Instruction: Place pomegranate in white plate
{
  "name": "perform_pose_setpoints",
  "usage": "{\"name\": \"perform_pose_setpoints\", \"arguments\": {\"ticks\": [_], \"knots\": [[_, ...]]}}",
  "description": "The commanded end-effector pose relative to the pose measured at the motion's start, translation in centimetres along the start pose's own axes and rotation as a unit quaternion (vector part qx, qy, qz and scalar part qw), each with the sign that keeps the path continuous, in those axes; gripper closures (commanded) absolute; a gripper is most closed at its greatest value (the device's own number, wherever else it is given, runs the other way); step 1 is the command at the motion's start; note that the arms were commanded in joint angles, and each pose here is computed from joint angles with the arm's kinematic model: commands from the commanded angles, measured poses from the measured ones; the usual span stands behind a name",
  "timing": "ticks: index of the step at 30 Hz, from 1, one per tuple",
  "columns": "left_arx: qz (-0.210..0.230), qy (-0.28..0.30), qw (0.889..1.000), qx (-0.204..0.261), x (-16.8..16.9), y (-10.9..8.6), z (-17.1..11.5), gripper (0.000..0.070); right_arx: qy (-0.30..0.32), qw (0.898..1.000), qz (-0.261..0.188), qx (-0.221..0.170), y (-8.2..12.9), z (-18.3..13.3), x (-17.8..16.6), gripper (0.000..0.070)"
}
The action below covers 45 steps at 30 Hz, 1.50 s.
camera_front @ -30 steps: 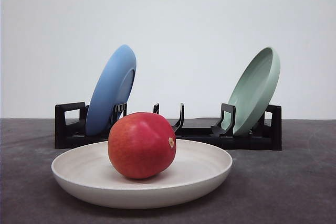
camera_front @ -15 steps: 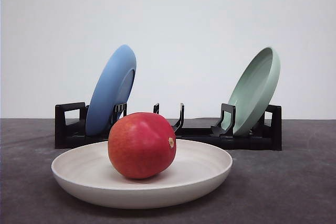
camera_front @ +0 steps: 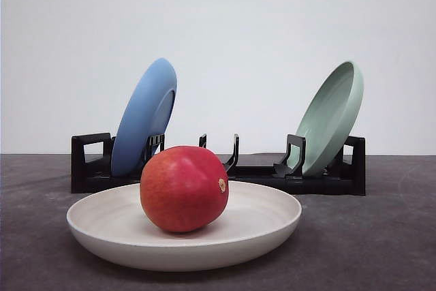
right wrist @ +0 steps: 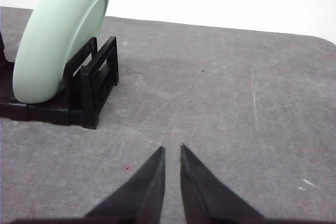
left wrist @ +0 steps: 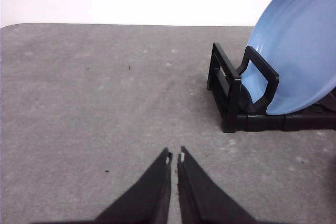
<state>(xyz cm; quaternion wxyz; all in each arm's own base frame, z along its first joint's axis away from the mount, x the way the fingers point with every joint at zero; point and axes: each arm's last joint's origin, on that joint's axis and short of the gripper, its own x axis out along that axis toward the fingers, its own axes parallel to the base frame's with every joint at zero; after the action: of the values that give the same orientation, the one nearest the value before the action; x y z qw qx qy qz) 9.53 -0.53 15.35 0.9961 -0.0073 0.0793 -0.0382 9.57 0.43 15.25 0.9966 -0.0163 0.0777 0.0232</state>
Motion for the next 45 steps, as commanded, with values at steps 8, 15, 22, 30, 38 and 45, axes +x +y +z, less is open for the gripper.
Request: {"name": "perform_pose_setpoints", "arguments": {"ticks": [8, 15, 22, 30, 38, 45], "knots": [[0.000, -0.003, 1.000, 0.000, 0.09, 0.01, -0.15, 0.0700, -0.003, 1.000, -0.001, 0.001, -0.01, -0.06, 0.05, 0.0652], [0.000, -0.003, 1.000, 0.000, 0.09, 0.01, -0.15, 0.0700, -0.003, 1.000, -0.001, 0.001, -0.01, -0.06, 0.05, 0.0652], [0.000, -0.003, 1.000, 0.000, 0.09, 0.01, -0.15, 0.0700, -0.003, 1.000, -0.001, 0.001, -0.01, -0.05, 0.04, 0.0652], [0.000, -0.003, 1.000, 0.000, 0.09, 0.01, -0.15, 0.0700, -0.003, 1.000, -0.001, 0.001, -0.01, -0.06, 0.05, 0.0652], [0.000, -0.003, 1.000, 0.000, 0.09, 0.01, -0.15, 0.0700, -0.003, 1.000, -0.001, 0.001, -0.01, -0.06, 0.05, 0.0652], [0.000, -0.003, 1.000, 0.000, 0.09, 0.01, -0.15, 0.0700, -0.003, 1.000, -0.001, 0.001, -0.01, -0.06, 0.05, 0.0652]]}}
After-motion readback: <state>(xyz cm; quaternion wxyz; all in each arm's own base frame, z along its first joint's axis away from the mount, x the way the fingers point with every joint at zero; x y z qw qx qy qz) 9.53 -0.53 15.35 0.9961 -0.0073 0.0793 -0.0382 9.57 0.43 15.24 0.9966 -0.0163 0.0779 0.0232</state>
